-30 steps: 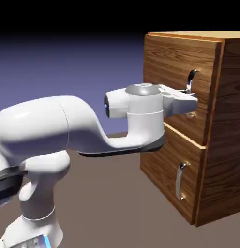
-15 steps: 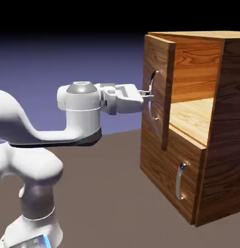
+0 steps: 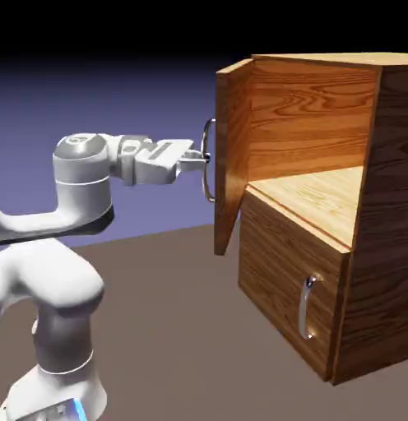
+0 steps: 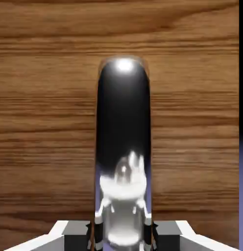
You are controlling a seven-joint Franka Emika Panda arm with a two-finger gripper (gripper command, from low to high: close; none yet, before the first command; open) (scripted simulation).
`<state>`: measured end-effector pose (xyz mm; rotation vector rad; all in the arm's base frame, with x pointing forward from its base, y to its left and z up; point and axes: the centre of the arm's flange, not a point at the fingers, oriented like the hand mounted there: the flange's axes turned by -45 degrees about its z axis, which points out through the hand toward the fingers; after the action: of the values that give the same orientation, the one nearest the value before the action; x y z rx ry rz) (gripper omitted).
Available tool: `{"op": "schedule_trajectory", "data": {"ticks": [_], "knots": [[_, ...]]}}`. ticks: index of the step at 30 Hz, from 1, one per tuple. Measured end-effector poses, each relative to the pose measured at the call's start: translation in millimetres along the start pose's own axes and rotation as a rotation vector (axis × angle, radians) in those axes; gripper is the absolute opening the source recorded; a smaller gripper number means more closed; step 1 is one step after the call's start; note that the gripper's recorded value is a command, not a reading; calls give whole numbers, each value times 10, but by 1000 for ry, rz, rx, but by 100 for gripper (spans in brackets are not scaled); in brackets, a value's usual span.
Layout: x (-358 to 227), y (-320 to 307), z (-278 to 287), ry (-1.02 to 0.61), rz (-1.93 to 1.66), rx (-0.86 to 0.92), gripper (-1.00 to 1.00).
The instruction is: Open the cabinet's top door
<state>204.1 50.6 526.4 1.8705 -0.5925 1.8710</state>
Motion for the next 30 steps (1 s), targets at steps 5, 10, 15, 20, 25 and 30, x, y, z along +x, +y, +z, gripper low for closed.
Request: {"op": "schedule_trajectory", "data": {"ticks": [5,10,15,20,25,30], "knots": [[0,-120,-278,0,0,-75,-100],[0,-277,-576,0,0,-158,-100],[0,-496,-912,0,0,-257,-100],[0,-801,-1284,0,0,-375,-100],[1,-1180,-1645,0,0,-505,-100],[1,-1566,-1931,0,0,-623,-100]]}}
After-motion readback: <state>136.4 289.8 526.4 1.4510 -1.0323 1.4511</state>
